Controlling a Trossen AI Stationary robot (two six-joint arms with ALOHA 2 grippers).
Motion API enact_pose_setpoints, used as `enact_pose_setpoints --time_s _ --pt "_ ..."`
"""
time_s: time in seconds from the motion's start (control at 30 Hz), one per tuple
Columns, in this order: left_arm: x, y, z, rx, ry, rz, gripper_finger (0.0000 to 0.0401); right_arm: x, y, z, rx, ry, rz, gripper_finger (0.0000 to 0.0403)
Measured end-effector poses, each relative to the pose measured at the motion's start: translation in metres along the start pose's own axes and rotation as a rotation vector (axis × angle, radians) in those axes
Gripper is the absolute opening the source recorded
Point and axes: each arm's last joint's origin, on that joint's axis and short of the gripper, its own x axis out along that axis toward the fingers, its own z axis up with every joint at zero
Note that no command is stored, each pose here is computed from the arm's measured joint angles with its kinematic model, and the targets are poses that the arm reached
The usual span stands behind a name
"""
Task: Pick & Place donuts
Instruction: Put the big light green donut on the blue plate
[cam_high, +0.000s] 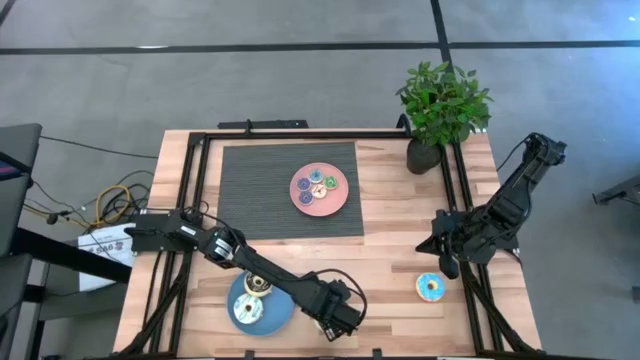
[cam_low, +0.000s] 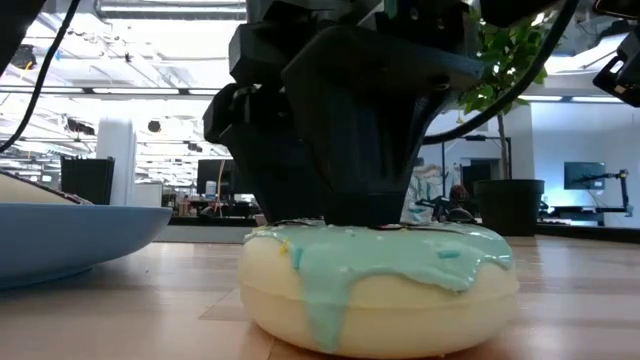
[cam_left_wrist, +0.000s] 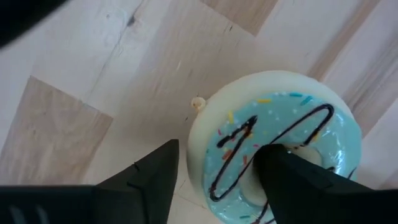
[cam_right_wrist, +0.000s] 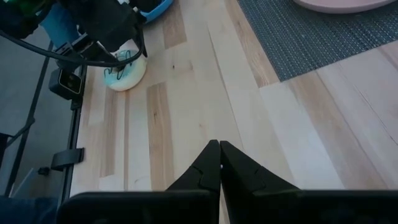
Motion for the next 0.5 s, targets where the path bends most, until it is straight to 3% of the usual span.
enact_pose_setpoints --time_s 0.2,0.37,0.5 --pt "0.0 0.002 0.002 -0.053 0.069 -0.031 0.0187 0.0 0.0 0.0 0.0 0.001 0.0 0.0" --pt "-0.008 0.009 0.003 -0.178 0.206 -0.026 0.0176 0.0 0.0 0.0 -0.024 0.002 0.0 0.0" --pt "-0.024 0.01 0.004 -0.245 0.235 -0.008 0.0173 0.0 0.0 0.0 -0.025 0.002 0.0 0.0"
